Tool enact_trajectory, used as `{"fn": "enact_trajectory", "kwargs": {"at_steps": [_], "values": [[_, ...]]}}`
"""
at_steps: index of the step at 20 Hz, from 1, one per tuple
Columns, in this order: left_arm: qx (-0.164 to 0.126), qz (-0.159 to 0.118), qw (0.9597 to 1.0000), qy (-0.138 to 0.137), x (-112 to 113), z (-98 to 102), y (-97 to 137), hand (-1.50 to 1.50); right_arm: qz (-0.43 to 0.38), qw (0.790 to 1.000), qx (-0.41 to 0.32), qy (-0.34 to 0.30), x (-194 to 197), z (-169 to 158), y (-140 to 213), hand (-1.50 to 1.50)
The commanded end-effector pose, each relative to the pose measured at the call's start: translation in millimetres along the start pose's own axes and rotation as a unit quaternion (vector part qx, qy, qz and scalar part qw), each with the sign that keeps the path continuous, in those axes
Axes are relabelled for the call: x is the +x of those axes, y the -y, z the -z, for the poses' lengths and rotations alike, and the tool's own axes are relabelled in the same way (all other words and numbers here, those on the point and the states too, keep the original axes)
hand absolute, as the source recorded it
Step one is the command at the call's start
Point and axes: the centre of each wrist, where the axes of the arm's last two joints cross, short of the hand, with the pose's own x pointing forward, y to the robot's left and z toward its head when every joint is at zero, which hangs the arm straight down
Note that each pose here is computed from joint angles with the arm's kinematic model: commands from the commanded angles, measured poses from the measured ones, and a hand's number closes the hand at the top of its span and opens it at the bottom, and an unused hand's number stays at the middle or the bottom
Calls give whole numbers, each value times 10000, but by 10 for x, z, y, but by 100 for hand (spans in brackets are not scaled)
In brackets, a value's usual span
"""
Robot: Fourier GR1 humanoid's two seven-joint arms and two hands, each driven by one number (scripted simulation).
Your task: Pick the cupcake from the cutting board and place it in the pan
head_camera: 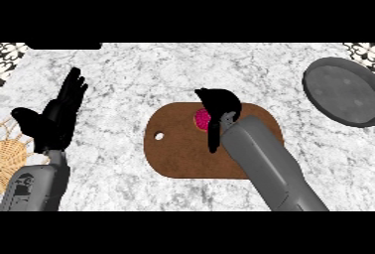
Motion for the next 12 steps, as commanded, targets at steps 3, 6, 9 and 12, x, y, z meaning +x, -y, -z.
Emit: {"fn": "enact_trajectory", "kwargs": {"at_steps": [3,6,9,12], "values": [[-45,-51,10000,-64,-108,-53,-20,0,-33,9995,301,55,-78,112,-185,-150],[-24,-3,10000,56,-99,-198,-18,0,-239,9971,291,658,-77,129,-159,150],[-33,16,10000,-13,-183,-26,-59,0,-347,9969,174,681,-101,230,-198,150],[-65,-106,9999,37,19,-95,62,0,-279,9972,68,688,-22,205,-234,150]]}}
